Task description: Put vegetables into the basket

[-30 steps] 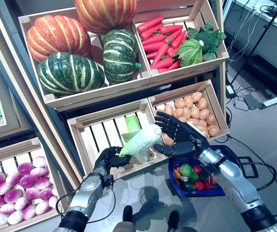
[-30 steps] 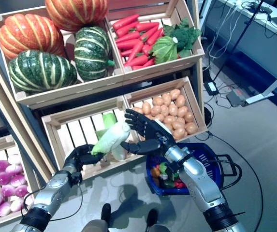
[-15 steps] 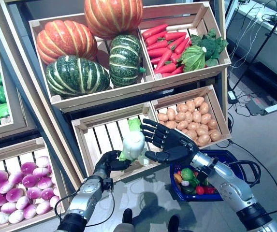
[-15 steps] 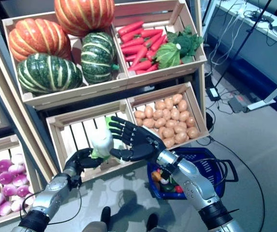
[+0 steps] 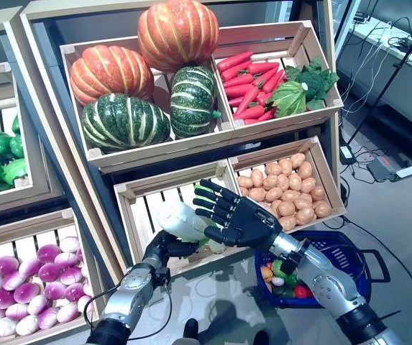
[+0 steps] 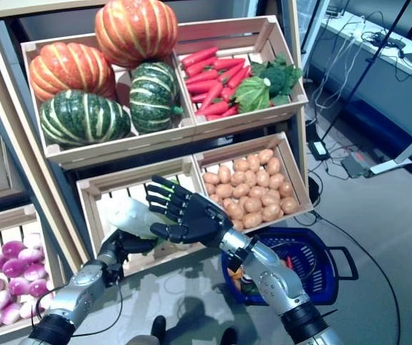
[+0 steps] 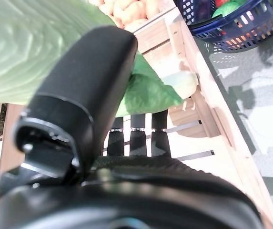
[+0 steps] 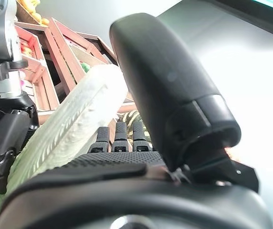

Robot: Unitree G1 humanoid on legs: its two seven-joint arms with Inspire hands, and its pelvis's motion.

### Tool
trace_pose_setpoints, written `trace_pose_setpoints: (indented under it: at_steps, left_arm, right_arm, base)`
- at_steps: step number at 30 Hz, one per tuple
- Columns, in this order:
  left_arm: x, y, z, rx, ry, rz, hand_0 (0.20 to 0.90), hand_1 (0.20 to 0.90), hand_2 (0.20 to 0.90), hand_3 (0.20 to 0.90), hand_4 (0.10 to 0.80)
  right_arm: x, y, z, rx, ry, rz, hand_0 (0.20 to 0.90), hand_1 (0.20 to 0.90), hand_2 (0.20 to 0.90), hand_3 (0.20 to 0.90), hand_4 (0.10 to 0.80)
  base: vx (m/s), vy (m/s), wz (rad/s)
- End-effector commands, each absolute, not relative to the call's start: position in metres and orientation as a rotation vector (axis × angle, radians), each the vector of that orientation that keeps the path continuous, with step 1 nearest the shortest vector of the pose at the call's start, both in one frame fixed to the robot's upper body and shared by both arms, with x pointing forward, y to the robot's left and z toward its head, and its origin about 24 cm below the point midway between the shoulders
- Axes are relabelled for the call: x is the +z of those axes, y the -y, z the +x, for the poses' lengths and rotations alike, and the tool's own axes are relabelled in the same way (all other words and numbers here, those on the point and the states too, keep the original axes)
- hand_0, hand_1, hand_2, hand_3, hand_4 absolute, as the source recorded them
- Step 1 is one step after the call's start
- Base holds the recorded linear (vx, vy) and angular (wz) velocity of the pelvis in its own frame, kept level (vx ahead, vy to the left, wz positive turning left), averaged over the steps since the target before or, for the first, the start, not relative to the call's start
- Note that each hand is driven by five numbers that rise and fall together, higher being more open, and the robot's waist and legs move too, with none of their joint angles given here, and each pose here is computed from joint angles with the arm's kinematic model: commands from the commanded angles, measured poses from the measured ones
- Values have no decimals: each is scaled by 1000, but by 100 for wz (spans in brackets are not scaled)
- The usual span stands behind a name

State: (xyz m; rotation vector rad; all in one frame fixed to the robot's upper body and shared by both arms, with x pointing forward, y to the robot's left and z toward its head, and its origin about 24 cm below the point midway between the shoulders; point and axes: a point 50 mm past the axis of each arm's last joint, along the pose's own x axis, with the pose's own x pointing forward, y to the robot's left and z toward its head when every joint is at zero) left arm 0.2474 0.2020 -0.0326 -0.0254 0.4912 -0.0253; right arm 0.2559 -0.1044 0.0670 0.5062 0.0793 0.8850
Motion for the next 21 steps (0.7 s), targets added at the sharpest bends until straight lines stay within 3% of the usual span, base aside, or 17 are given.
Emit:
trace_pose_setpoints:
  at_steps: [1,13,21]
  left_arm:
    - [14,-169,283,-196,-268,-4,300,300,300,300,400]
    - [13,-173,284,-154,-283,84,300,300,300,300,400]
    - [16,-174,286,-145,-287,98,300,300,300,300,400]
  right_arm:
    - [107,81,263,918,168,462,900,900,900,900,800]
    - [114,110,275,575,251,157,900,900,900,900,800]
    - [119,109,274,548,273,116,900,900,900,900,800]
  base:
    - [0,0,0]
    - [0,0,0]
    - [0,0,0]
